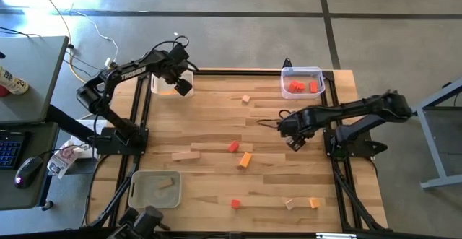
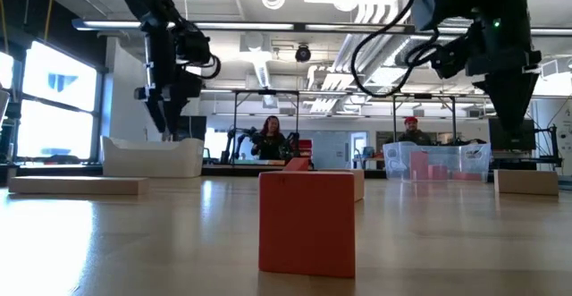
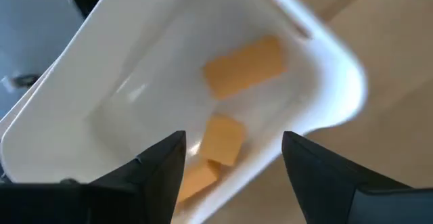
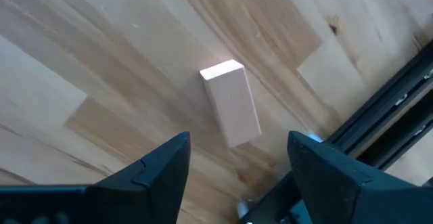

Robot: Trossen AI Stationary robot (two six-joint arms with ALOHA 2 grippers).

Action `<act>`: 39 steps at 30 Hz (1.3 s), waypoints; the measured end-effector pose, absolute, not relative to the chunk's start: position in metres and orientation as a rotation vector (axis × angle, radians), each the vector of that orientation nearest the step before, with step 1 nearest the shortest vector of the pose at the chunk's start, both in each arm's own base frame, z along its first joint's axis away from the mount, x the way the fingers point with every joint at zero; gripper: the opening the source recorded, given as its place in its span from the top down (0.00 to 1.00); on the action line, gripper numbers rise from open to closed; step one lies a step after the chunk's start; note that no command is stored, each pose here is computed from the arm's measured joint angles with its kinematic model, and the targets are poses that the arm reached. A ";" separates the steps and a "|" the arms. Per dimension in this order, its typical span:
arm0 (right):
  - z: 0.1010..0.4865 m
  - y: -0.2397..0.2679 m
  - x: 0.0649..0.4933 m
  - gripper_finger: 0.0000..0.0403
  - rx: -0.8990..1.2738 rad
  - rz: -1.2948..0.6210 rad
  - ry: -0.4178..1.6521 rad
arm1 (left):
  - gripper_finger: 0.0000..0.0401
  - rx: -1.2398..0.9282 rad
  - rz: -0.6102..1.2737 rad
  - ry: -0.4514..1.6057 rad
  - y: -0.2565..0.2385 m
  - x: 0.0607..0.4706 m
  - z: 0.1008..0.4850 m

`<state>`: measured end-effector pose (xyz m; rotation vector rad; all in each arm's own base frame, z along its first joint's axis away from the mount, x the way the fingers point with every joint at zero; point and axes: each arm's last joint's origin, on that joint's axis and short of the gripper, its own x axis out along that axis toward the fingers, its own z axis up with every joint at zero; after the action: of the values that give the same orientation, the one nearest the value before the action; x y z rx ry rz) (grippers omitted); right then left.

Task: Sort & place blocks by color
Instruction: Put the brown block into the gray bin

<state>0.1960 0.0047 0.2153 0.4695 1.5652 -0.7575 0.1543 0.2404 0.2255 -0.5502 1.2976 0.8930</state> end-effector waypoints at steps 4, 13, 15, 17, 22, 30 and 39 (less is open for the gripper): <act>0.211 -0.001 0.198 0.40 0.476 -0.725 1.617 | 0.44 -0.554 0.812 1.227 0.231 0.160 0.237; 0.198 -0.017 0.205 0.40 0.496 -0.697 1.704 | 0.44 -0.477 0.646 1.097 0.195 0.177 0.268; 0.194 -0.020 0.207 0.40 0.491 -0.689 1.729 | 0.44 -0.458 0.604 1.069 0.185 0.180 0.275; 0.188 -0.024 0.210 0.40 0.484 -0.683 1.759 | 0.44 -0.431 0.575 1.050 0.175 0.184 0.281; 0.172 -0.031 0.218 0.40 0.457 -0.650 1.820 | 0.44 -0.375 0.515 1.020 0.156 0.190 0.292; 0.144 -0.037 0.226 0.43 0.468 -0.586 1.961 | 0.44 -0.327 0.458 1.025 0.141 0.199 0.294; 0.131 -0.038 0.229 0.68 0.455 -0.589 2.015 | 0.44 -0.316 0.445 1.029 0.137 0.202 0.294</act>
<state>0.2286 -0.0379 0.1307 0.4548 2.0149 -0.5893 0.2016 0.1373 0.2935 -0.3163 1.0286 0.4448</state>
